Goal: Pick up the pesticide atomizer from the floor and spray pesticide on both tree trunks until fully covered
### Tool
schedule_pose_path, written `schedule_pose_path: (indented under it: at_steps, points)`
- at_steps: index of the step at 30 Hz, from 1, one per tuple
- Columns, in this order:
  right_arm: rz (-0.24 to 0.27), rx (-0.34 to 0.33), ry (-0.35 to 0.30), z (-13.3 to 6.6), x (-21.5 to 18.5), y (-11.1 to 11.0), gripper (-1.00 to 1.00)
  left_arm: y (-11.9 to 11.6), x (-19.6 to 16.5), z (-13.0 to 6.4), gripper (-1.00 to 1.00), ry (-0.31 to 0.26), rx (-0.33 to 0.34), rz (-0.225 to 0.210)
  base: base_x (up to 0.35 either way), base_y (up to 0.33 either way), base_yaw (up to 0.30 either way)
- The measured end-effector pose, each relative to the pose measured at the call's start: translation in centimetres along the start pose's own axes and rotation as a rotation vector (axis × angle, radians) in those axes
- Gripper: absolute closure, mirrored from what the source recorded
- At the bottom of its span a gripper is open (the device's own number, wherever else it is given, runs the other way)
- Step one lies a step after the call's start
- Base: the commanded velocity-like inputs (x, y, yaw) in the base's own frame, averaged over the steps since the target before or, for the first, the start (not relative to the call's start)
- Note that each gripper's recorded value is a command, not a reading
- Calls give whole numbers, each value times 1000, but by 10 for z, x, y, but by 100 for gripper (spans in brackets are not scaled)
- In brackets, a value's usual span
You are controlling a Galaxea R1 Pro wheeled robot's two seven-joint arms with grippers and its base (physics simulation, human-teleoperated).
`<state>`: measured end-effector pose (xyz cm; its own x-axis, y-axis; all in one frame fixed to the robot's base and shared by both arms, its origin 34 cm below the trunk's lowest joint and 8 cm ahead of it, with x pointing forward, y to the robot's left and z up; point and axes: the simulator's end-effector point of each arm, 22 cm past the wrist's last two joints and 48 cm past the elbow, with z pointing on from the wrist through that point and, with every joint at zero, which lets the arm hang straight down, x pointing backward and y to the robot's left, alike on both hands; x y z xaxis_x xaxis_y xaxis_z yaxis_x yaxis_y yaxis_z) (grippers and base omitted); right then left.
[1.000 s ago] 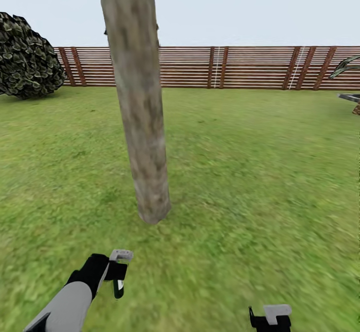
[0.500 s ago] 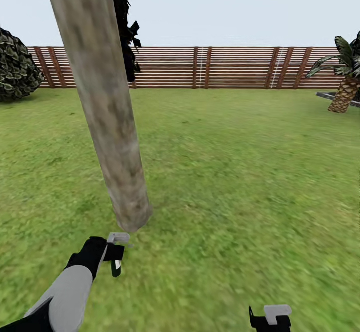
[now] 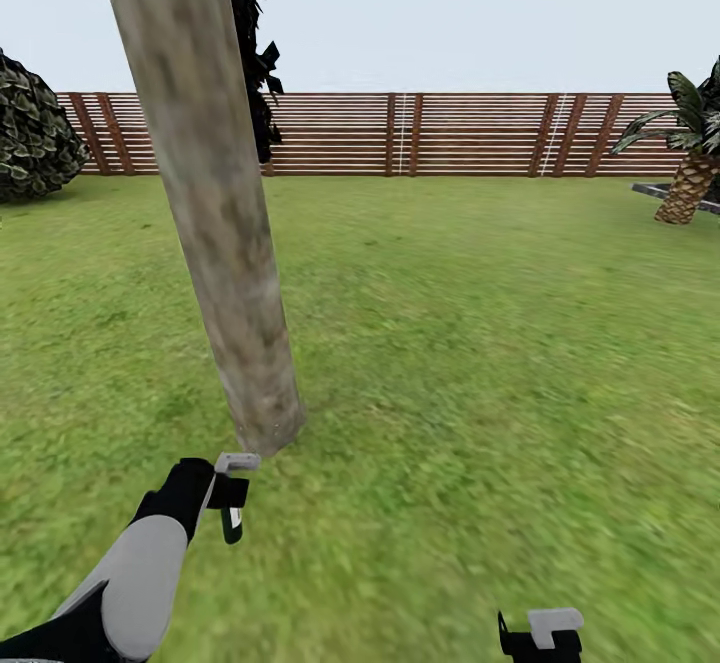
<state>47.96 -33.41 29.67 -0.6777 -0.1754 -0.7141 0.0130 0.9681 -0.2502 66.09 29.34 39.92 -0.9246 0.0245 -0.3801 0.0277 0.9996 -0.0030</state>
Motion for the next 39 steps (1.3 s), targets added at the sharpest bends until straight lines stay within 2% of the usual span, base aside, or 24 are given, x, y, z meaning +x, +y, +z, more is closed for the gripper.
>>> schedule_pose_path:
  at_steps: [4,6,9,12,14,16,17,19,21,23,26,29,32,34,35,37,39]
  points:
    - [0,0,0,0,0,0,-100,0,-18,-6,100,-23,0,-1,-6,0,0]
    - [0,0,0,0,0,0,-100,0,-50,-17,100,-63,1,-4,0,0,0]
    - [0,1,0,0,0,0,-100,3,-69,-26,100,-78,-5,-4,0,0,0]
    - [1,2,0,0,0,0,-100,33,-79,-36,100,-84,-53,-15,0,0,0]
    - [1,2,0,0,0,0,-100,43,-82,-39,100,-85,-67,-27,0,0,0]
    - [1,2,0,0,0,-1,-100,15,-88,-40,100,-86,-32,-13,0,0,135]
    - [2,2,0,0,0,-1,-100,-19,-105,-45,100,-108,0,23,0,0,214]
    - [1,2,0,0,0,0,-100,-20,-109,-49,100,-99,-5,28,0,0,95]
    - [1,2,0,0,0,0,-100,15,-112,-56,100,-96,-58,8,0,0,20]
    - [1,2,0,0,0,0,-100,29,-113,-59,100,-101,-59,-10,0,0,7]
    - [1,2,0,0,0,0,-100,16,-115,-60,100,-103,-1,-9,-106,0,1]
    - [1,2,1,0,0,0,-100,-19,-118,-59,100,-107,50,5,-283,0,0]
    - [1,2,0,0,0,0,-100,-33,-129,-64,100,-124,64,18,-109,0,0]
    - [1,2,0,0,0,0,-100,-29,-139,-70,100,-136,56,19,-24,0,0]
    - [1,2,0,0,0,0,-100,-18,-147,-76,100,-148,37,13,-7,0,0]
    - [1,2,0,0,0,0,-100,16,-162,-94,100,-179,-23,-24,-2,0,0]
    - [1,2,0,0,0,0,-100,26,-163,-102,100,-169,-35,-60,0,0,0]
